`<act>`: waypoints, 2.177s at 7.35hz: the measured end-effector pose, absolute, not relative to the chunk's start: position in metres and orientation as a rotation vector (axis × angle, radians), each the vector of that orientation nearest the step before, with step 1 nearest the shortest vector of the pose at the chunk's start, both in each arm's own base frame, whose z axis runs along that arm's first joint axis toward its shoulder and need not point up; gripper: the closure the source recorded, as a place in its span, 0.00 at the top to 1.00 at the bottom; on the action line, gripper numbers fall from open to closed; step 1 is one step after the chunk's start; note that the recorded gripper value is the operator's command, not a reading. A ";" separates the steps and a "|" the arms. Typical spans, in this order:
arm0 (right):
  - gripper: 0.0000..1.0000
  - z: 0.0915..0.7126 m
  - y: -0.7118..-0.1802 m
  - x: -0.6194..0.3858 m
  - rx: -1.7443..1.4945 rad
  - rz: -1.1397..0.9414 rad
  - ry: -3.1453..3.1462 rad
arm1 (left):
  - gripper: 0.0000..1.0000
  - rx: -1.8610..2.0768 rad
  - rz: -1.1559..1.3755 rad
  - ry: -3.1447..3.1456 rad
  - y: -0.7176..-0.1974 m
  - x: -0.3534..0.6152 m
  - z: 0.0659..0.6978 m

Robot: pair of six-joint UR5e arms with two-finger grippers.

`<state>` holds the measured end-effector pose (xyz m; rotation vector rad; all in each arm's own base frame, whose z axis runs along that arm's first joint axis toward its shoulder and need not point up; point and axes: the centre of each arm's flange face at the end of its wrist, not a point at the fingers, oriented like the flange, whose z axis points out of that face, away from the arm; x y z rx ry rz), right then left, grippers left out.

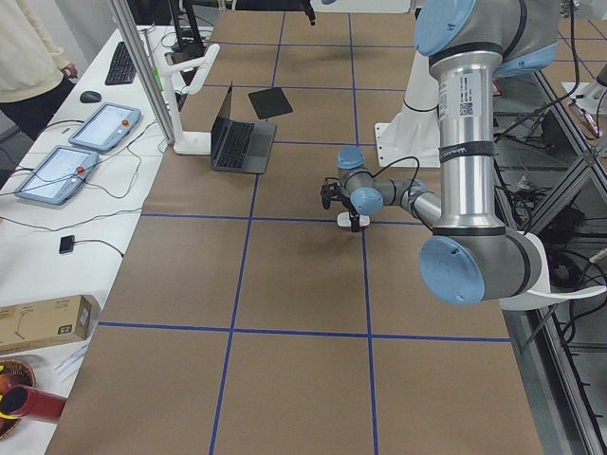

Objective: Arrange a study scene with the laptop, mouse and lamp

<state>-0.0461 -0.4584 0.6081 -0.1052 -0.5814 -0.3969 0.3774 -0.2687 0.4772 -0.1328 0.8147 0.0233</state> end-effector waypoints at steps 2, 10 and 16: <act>1.00 0.608 -0.459 -0.044 -0.104 -0.393 -0.582 | 0.69 -0.130 0.022 0.818 -0.269 0.377 0.476; 1.00 0.607 -0.460 -0.044 -0.103 -0.391 -0.584 | 0.41 -0.125 0.036 0.862 -0.268 0.378 0.452; 1.00 0.617 -0.449 -0.036 -0.098 -0.443 -0.583 | 0.09 -0.085 -0.017 0.993 -0.317 0.430 0.314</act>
